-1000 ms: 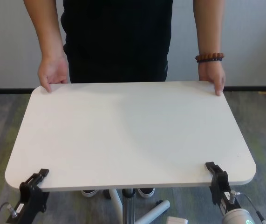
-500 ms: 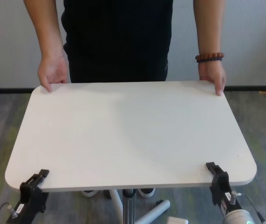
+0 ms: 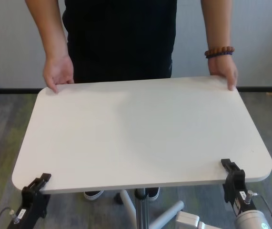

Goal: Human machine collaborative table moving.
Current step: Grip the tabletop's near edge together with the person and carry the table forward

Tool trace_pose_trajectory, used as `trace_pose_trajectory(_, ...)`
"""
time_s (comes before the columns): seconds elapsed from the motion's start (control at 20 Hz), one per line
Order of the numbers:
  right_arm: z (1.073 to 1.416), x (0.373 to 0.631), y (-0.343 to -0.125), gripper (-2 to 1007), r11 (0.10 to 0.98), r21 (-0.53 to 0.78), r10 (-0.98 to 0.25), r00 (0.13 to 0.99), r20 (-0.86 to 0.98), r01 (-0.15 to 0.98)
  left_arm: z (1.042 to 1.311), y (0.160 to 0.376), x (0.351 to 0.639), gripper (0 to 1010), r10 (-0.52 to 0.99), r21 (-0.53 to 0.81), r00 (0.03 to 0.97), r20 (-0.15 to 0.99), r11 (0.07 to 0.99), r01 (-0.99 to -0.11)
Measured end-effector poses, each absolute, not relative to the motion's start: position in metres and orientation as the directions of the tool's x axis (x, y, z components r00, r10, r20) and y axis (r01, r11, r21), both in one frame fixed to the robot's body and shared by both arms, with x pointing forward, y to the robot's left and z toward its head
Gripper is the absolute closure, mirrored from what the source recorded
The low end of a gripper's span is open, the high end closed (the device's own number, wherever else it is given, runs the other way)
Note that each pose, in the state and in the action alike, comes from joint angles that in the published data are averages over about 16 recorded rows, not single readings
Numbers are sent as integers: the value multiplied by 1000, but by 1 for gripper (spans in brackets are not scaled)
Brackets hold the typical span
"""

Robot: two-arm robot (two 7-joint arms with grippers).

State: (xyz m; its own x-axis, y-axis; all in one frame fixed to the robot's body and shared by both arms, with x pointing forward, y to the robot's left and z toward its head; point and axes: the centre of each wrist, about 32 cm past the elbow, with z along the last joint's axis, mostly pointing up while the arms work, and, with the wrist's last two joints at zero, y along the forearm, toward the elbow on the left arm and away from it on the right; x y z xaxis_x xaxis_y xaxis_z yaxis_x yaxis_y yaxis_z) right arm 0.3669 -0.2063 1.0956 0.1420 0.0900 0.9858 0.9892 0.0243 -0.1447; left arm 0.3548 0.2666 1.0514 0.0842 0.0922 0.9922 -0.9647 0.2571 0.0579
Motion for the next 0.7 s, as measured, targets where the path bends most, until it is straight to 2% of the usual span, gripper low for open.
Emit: trace_pose_trajectory(0.7, 1120, 361, -214, 766, 77, -119, 77, 113, 991, 990, 1081, 261, 360, 761, 68, 47, 70, 995, 292, -955)
